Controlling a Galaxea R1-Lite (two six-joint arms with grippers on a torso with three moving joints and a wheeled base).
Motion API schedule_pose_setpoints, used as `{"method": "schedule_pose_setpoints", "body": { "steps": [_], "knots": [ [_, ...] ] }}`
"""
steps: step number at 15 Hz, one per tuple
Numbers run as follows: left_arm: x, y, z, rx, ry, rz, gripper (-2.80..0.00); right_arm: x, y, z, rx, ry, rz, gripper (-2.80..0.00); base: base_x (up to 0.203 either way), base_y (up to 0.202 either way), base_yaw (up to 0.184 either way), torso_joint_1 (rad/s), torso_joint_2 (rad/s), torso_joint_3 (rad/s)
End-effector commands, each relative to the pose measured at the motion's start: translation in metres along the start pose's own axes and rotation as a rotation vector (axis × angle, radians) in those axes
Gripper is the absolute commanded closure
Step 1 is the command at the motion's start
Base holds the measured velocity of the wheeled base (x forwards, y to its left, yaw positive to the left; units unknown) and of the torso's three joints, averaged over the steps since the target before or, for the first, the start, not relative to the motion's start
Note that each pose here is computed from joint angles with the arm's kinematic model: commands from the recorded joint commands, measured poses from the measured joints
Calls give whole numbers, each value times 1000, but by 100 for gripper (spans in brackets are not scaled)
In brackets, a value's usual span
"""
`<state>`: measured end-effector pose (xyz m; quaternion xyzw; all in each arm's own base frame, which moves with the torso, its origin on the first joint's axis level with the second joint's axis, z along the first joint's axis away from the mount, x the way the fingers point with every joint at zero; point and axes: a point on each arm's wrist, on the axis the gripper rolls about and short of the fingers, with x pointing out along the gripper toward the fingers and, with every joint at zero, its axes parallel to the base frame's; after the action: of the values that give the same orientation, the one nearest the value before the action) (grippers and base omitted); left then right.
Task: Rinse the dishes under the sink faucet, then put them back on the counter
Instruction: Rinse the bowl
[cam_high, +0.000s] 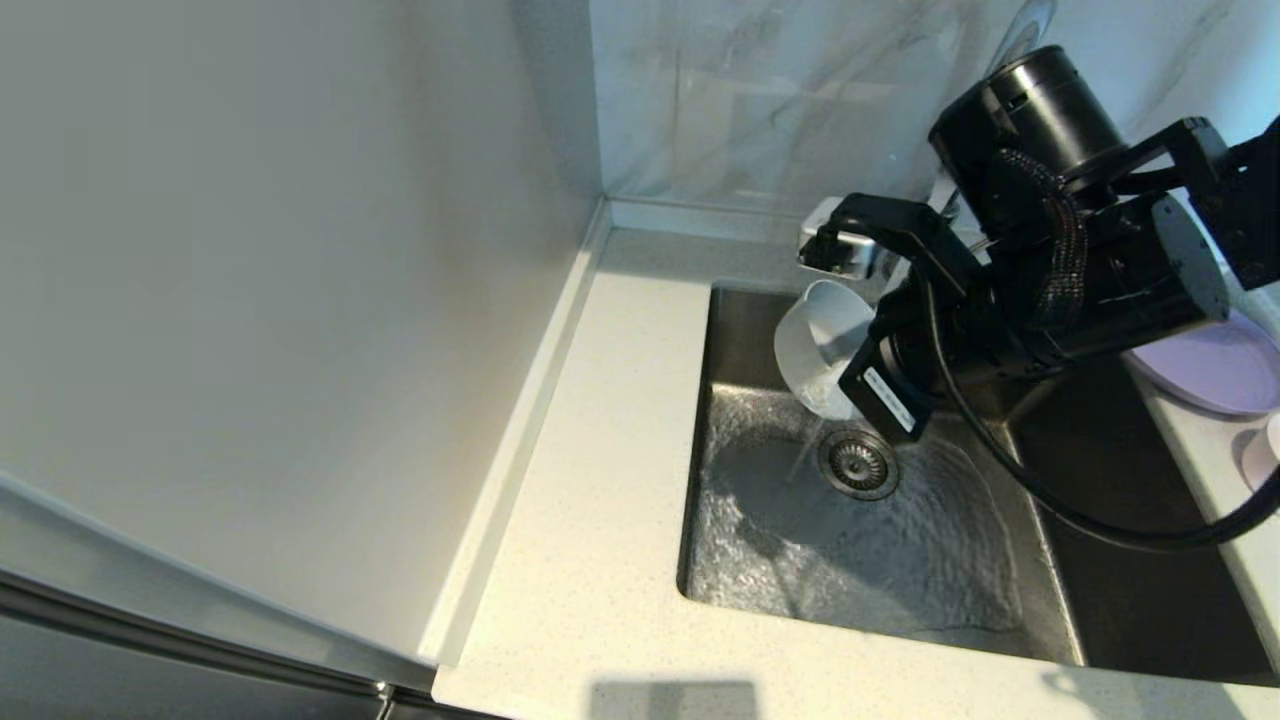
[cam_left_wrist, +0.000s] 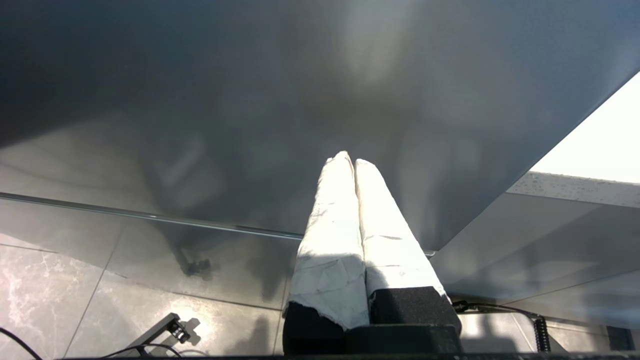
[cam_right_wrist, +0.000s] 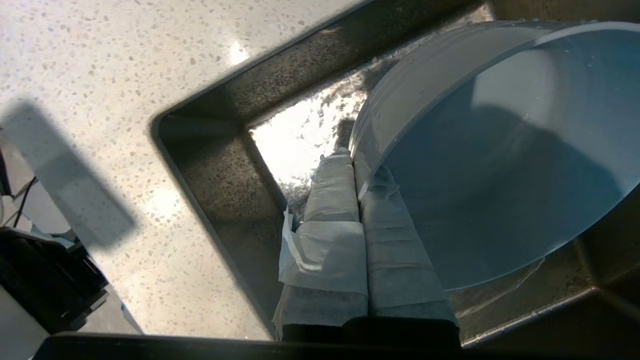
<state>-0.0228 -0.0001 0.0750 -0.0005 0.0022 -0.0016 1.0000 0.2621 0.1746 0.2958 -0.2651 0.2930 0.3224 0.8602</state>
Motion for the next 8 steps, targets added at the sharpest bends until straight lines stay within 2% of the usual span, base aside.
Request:
{"method": "schedule_pose_setpoints", "body": {
  "steps": [1,8],
  "knots": [
    [0,0,0,-1,0,0,0,8,-4,-2,8,22,-5,0,0,0,0,0,0,0],
    [0,0,0,-1,0,0,0,15,-19,-5,38,18,-54,0,0,0,0,0,0,0]
  ]
}}
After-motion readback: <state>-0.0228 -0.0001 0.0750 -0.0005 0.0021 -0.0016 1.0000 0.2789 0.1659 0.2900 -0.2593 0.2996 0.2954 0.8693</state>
